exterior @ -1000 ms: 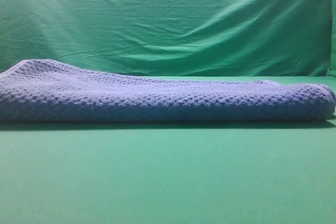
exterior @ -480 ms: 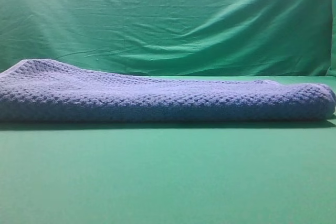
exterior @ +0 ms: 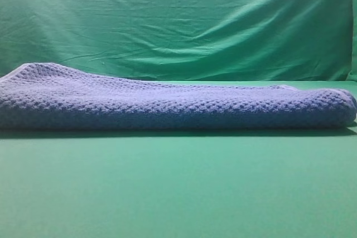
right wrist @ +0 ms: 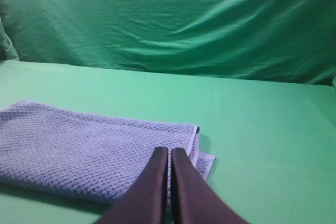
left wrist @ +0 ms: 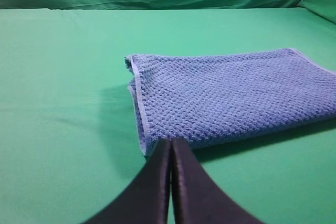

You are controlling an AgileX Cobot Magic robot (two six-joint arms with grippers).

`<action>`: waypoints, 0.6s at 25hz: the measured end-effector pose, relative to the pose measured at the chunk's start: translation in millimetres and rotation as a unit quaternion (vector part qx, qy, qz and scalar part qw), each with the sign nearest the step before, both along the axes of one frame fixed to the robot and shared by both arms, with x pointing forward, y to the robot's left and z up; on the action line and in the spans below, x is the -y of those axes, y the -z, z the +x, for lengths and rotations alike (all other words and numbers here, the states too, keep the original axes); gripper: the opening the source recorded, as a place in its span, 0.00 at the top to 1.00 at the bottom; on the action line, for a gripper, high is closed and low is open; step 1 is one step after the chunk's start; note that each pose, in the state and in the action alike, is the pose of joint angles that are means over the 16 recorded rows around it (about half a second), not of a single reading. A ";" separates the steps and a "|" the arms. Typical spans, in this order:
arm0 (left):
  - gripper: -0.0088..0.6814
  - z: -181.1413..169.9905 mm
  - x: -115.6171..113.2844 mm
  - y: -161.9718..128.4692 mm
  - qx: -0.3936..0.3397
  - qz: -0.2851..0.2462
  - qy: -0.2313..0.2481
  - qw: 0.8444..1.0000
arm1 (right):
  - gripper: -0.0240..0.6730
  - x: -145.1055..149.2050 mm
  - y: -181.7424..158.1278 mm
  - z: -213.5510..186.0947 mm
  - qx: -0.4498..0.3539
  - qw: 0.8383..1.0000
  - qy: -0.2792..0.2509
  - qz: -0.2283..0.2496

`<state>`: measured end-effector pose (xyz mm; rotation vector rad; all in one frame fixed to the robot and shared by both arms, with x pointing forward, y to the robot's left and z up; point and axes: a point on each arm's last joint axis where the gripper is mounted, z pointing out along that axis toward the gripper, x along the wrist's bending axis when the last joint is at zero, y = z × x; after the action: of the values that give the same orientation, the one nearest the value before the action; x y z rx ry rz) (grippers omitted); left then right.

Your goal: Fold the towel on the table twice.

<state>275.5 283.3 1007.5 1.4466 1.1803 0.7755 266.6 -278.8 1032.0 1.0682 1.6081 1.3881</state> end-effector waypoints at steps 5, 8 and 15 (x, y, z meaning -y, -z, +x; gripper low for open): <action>0.99 0.7 0.2 2.0 -0.001 -0.001 0.000 1.000 | 0.97 -0.4 8.2 3.3 -0.007 1.000 0.002 0.000; 0.99 1.1 0.3 3.9 -0.003 -0.001 0.000 1.000 | 0.97 -0.6 11.0 4.0 -0.011 1.000 0.002 -0.002; 0.99 5.1 0.6 18.9 -0.016 0.004 -0.004 1.000 | 0.97 -1.2 20.3 6.2 -0.027 1.000 0.002 -0.005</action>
<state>280.5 282.7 988.7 1.4663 1.2087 0.7645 272.7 -277.5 1011.7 1.1094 1.6491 1.3580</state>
